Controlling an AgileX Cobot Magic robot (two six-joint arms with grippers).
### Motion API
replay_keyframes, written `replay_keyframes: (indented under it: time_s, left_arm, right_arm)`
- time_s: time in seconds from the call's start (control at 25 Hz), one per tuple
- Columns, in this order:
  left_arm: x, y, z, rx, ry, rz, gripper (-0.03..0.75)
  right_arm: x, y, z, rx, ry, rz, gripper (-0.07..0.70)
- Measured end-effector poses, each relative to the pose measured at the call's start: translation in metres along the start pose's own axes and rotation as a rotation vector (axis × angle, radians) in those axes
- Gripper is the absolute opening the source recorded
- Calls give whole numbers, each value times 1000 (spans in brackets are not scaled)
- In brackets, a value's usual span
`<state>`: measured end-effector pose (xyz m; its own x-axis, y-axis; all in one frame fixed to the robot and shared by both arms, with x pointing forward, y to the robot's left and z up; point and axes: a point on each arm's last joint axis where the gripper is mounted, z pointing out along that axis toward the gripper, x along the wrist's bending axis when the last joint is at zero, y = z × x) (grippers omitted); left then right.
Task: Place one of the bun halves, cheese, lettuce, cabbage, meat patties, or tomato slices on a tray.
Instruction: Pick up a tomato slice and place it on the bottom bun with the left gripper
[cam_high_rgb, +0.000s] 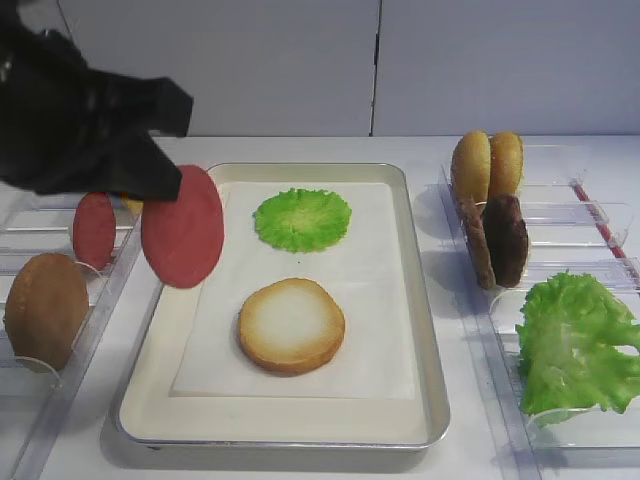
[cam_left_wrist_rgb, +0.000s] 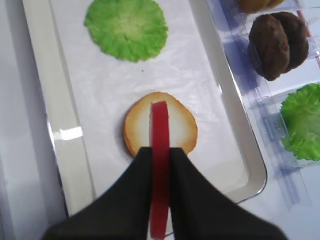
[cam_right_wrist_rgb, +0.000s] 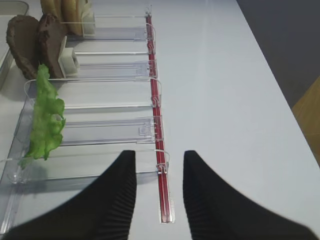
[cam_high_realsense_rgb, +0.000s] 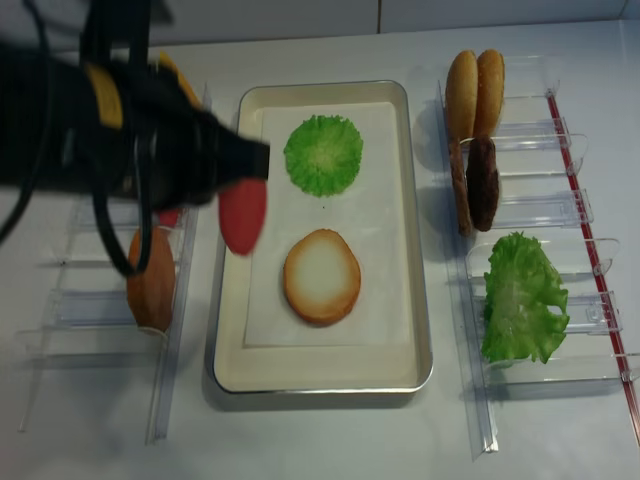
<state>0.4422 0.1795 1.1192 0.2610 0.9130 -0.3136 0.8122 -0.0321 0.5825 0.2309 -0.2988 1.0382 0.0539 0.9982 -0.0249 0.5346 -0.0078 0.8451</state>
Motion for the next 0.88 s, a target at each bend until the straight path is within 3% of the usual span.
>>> replay_keyframes:
  time_s: [0.16,0.24,0.36,0.48,0.72,0.88]
  left_arm:
    - [20,-22,22,59,-165,-121,72]
    - [24,-27,33,60,-300,-139,72]
    - [31,-26,46,10,-477,-212,72]
    - [40,-29,61,-12,-547,-265,72]
    - [47,-37,94,61,-639,-343,72]
    - [53,-40,116,108,-670,-420,72]
  right_arm:
    - [0,0,0,0,0,0,255]
    - [0,0,0,0,0,0,255]
    - [0,0,0,0,0,0,255]
    - [0,0,0,0,0,0,255]
    - [0,0,0,0,0,0,255]
    - [0,0,0,0,0,-2,255]
